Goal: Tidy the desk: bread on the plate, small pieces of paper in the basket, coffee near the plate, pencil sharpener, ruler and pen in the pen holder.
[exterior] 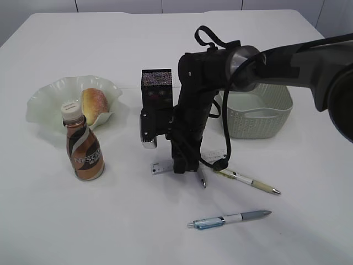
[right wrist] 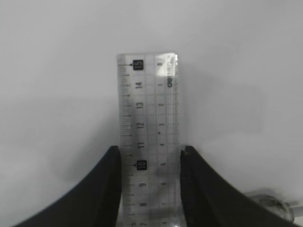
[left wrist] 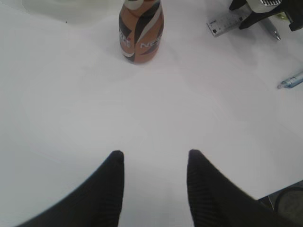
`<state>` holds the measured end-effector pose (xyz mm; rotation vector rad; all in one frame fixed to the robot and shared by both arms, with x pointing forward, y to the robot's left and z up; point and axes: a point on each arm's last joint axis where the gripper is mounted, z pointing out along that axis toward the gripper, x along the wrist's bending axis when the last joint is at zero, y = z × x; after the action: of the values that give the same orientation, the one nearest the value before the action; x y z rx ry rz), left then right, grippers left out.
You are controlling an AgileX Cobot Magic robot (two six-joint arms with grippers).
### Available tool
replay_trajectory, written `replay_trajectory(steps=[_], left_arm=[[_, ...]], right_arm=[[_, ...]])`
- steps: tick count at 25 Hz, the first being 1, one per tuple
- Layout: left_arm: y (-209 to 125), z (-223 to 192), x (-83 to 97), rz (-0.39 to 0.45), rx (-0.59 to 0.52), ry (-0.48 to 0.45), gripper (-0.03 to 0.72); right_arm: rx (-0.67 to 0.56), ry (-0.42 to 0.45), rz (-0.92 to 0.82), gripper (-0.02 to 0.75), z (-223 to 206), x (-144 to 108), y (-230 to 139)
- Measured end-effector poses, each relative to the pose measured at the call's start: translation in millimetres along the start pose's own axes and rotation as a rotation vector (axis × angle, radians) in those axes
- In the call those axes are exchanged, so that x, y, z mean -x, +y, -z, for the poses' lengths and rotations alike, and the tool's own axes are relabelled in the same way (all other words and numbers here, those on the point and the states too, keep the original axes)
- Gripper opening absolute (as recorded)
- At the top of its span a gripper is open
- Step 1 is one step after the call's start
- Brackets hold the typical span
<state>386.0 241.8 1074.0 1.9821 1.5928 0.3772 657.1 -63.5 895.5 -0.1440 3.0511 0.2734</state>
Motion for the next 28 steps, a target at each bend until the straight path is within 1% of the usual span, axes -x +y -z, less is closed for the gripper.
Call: replay_trajectory(steps=[14, 19, 23, 28], left_arm=[[0, 0, 0.0, 0.0, 0.0, 0.0, 0.319], [0, 0, 0.1, 0.001, 0.0, -0.001, 0.319], [-1, 0, 0.0, 0.001, -0.014, 0.0, 0.318], [-4, 0, -0.4, 0.001, -0.043, 0.004, 0.318]], right_arm=[[-0.003, -0.002, 0.003, 0.279, 0, 0, 1], [0.01, 0.026, -0.004, 0.279, 7, 0, 4], [0.06, 0.01, -0.012, 0.279, 24, 8, 13], [0.171, -0.01, -0.023, 0.279, 48, 17, 25]])
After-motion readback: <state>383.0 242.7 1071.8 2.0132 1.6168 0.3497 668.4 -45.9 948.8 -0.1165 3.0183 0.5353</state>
